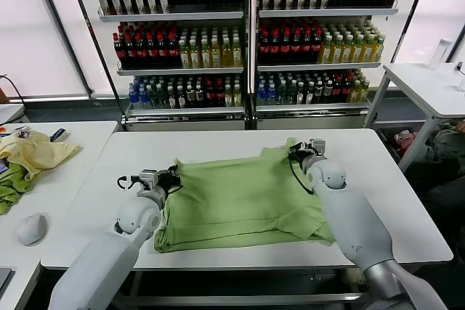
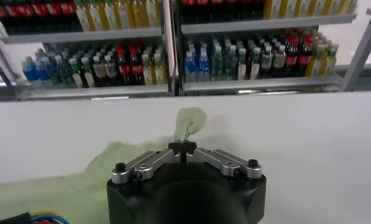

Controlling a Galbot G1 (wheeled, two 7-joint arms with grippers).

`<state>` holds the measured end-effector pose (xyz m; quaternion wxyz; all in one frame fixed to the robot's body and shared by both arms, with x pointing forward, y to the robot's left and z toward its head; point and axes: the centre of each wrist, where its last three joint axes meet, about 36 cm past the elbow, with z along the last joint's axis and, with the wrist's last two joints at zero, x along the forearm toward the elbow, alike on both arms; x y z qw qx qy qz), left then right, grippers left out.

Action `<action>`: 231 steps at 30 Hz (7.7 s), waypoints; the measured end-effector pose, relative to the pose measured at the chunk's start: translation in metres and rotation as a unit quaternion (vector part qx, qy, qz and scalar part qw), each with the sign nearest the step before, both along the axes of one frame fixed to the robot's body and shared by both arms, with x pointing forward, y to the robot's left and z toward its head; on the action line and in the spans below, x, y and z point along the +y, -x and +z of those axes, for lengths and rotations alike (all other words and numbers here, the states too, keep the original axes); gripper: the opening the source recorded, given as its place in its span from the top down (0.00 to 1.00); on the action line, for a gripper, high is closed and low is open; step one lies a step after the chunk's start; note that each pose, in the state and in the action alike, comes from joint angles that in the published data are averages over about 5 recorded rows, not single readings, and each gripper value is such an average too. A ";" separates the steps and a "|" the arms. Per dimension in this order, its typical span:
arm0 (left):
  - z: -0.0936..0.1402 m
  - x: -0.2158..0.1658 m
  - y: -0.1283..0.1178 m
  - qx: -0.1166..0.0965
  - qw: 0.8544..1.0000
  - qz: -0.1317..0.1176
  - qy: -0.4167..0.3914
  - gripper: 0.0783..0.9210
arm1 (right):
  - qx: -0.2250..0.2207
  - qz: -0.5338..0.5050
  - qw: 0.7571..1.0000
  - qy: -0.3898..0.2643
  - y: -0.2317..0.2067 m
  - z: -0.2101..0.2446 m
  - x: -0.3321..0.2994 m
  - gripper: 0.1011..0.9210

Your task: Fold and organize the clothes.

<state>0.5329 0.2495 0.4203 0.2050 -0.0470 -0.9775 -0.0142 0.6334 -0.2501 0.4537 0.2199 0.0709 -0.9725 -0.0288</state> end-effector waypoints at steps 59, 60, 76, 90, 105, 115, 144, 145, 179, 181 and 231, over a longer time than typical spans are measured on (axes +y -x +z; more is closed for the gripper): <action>0.005 -0.006 0.153 -0.049 0.995 -0.011 -0.085 0.28 | -0.050 0.011 0.997 0.050 0.224 -0.013 -0.023 0.33; 0.003 -0.007 0.155 -0.053 0.995 -0.006 -0.087 0.25 | -0.052 0.012 0.997 0.051 0.225 -0.014 -0.022 0.29; -0.030 -0.038 0.175 -0.045 0.997 0.029 -0.057 0.12 | -0.073 0.019 0.995 0.071 0.227 -0.014 -0.023 0.12; -0.058 -0.053 0.166 -0.007 0.998 0.056 -0.037 0.29 | -0.080 0.024 0.994 0.075 0.224 -0.008 -0.026 0.12; -0.068 -0.040 0.164 0.017 0.997 0.068 -0.018 0.82 | -0.083 0.024 0.994 0.069 0.221 -0.004 -0.025 0.12; -0.056 0.005 0.164 0.012 0.995 0.086 -0.039 0.96 | -0.088 0.024 0.994 0.065 0.219 -0.004 -0.023 0.12; 0.094 0.040 0.145 -0.073 0.985 0.033 0.153 0.96 | -0.096 0.026 0.993 0.065 0.220 -0.003 -0.021 0.12; 0.093 0.033 0.144 -0.068 0.983 0.026 0.167 0.96 | -0.096 0.026 0.993 0.065 0.220 -0.004 -0.021 0.12; 0.050 -0.065 0.119 -0.011 0.975 -0.126 0.185 0.21 | -0.100 0.021 0.993 0.061 0.219 -0.009 -0.019 0.12; 0.045 -0.056 0.118 -0.023 0.981 -0.105 0.164 0.16 | -0.100 0.021 0.993 0.061 0.219 -0.009 -0.019 0.12; -0.030 0.015 0.101 0.060 0.972 0.060 0.220 0.87 | -0.111 0.017 0.992 0.063 0.224 0.003 -0.020 0.12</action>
